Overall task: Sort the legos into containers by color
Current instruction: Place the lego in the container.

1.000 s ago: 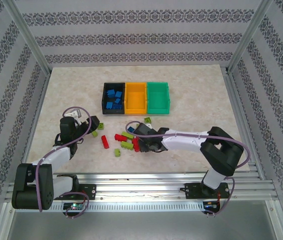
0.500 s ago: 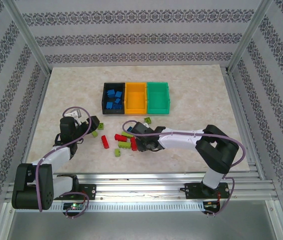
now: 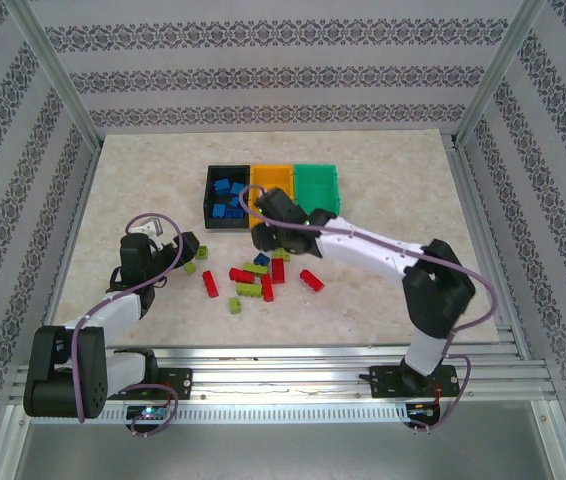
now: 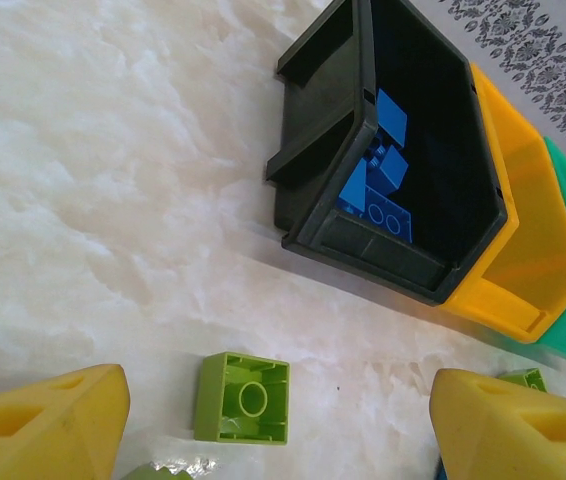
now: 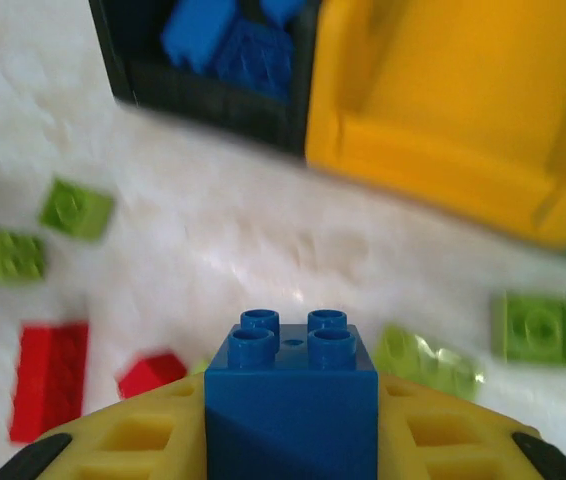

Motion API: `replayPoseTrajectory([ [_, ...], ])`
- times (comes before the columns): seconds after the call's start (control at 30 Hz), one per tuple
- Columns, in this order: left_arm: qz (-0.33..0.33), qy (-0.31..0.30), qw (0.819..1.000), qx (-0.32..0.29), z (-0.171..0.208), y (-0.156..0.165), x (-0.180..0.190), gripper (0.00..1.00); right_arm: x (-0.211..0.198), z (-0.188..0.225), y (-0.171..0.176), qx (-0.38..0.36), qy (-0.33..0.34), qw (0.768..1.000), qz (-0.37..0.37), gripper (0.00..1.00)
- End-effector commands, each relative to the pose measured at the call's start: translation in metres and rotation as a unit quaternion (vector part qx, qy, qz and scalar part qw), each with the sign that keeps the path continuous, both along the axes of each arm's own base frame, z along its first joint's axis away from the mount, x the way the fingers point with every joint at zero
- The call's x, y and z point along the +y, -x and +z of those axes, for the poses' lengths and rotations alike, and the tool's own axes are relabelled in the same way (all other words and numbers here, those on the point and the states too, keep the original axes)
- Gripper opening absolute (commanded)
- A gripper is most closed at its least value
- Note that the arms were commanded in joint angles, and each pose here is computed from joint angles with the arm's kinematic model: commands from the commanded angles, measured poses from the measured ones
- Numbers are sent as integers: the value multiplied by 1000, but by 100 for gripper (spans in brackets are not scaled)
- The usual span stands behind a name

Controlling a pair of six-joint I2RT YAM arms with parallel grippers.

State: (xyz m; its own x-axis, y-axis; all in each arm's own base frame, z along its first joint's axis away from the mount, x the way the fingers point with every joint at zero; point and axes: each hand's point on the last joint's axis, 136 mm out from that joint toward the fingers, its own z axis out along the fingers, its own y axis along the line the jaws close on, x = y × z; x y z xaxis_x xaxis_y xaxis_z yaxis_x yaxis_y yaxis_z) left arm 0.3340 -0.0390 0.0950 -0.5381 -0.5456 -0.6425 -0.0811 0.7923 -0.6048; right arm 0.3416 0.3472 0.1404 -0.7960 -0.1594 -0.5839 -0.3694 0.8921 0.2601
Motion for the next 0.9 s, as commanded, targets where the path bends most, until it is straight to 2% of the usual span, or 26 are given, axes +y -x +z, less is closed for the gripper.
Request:
replayPoseTrajectory([
  [0.0,2,4,1000,-20,9,-6,3,79,30,7,-30,-13,-13,999,35,34],
  [0.23,2,4,1000,-20,9,-6,3,79,67,24,-107,-42,-52,997,25,37],
  [0.37,2,2,1000,-19,10,-6,3,79,76,21,-133,-30,-69,997,17,51],
  [0.53,3,0,1000,-20,11,-5,4,79,78,28,-118,-31,-79,996,26,53],
  [0.87,0,5,1000,-20,12,-6,2,79,31,11,-40,-22,-24,999,39,53],
])
